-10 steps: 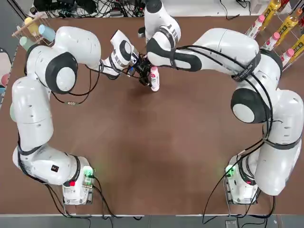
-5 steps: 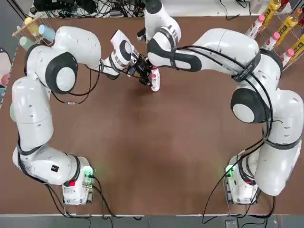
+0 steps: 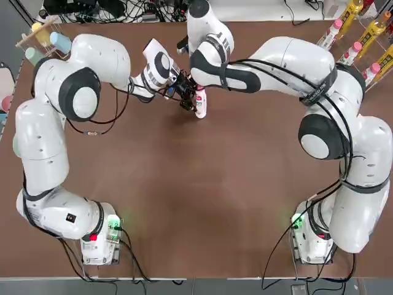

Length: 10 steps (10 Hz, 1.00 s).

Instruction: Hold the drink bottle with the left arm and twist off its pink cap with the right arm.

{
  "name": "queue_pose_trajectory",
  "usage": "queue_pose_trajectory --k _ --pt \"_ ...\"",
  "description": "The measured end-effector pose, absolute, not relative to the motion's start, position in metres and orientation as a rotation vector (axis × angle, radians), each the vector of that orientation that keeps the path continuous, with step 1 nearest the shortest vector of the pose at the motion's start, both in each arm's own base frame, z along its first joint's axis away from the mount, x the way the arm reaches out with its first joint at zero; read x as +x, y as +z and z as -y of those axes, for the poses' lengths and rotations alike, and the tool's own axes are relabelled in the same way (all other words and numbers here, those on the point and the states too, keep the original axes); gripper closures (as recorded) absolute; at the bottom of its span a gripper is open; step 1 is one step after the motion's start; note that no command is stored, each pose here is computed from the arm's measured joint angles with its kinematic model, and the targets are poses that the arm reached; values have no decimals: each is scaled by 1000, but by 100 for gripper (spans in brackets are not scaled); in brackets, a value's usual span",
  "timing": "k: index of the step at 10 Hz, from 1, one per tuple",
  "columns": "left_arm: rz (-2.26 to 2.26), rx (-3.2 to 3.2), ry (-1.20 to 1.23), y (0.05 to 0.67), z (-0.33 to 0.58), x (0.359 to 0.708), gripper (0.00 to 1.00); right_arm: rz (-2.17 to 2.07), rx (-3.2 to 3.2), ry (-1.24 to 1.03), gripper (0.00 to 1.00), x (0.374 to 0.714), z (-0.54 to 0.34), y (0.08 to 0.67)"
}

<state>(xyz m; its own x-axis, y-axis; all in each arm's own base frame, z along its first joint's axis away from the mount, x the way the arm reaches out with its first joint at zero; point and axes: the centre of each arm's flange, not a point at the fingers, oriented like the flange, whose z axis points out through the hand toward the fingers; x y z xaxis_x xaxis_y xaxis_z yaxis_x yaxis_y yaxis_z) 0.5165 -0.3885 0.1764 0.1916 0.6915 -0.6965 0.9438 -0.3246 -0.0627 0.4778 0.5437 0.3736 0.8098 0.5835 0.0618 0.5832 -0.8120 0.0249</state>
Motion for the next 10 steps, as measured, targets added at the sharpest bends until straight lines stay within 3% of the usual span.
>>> queue_pose_trajectory --k 4,6,9,10 --pt "-1534 2093 -907 176 388 517 40 -1089 2937 104 54 477 -544 374" --pt "-1533 2093 -908 176 389 516 40 -1100 2933 105 42 477 -544 374" --pt "-1534 2093 -909 176 390 516 40 -1091 2938 113 2 478 -543 378" --pt "-1534 2093 -909 176 390 516 40 -1024 2961 114 0 479 -541 384"
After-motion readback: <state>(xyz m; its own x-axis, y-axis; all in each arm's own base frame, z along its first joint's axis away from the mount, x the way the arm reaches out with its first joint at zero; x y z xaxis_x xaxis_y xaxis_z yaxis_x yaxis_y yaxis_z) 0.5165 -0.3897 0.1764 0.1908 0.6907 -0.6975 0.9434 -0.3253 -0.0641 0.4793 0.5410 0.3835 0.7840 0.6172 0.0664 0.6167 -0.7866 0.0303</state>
